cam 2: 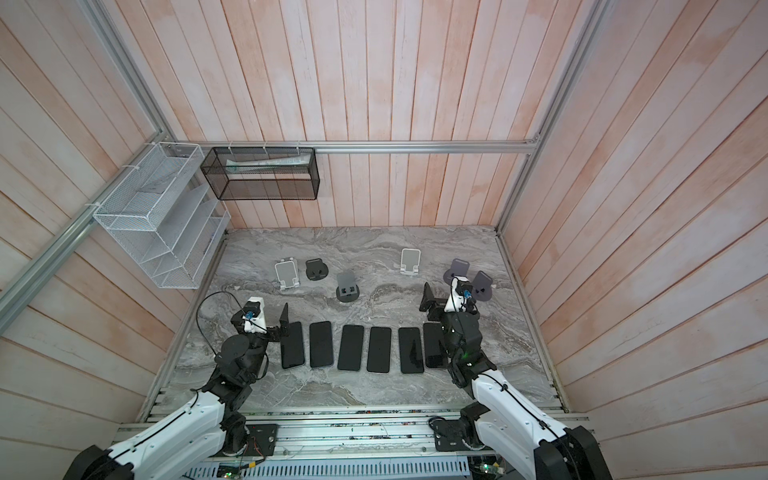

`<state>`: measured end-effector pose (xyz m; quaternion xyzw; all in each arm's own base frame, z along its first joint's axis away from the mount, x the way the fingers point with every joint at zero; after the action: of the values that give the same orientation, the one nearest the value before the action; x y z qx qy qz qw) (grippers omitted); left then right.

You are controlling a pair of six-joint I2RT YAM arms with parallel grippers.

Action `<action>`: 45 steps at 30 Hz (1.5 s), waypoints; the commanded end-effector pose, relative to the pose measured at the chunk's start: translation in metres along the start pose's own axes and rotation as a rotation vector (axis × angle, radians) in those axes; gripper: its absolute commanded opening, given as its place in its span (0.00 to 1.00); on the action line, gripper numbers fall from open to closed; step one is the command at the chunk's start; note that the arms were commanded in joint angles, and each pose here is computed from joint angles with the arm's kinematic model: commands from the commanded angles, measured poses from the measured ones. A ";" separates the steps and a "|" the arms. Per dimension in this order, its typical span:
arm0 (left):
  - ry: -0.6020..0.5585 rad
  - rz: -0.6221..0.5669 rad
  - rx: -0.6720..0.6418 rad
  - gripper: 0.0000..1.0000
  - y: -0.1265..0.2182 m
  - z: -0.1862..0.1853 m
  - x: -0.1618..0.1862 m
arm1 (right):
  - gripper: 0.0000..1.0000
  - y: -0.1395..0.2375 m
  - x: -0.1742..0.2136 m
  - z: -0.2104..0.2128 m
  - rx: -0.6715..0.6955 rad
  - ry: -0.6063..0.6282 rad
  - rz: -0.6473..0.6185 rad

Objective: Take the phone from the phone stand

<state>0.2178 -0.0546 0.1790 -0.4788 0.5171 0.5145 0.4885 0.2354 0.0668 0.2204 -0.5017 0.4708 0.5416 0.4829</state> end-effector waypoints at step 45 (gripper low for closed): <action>0.170 0.080 -0.052 1.00 -0.084 0.062 0.033 | 0.98 -0.040 0.076 -0.095 0.354 0.134 0.071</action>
<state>0.3016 0.0058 0.1397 -0.5113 0.5593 0.5091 0.4082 0.2794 -0.0186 0.1368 -0.4348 0.6157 0.4276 0.4990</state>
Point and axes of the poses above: each gripper's point midway between its finger pads, its own y axis back along the fingers, its own z axis along the line the jaws close on, x = y × z, the point moved 9 cm from there along y, back along the fingers, and after that the axes turned 8 degrees about y, right-handed, at the moved point
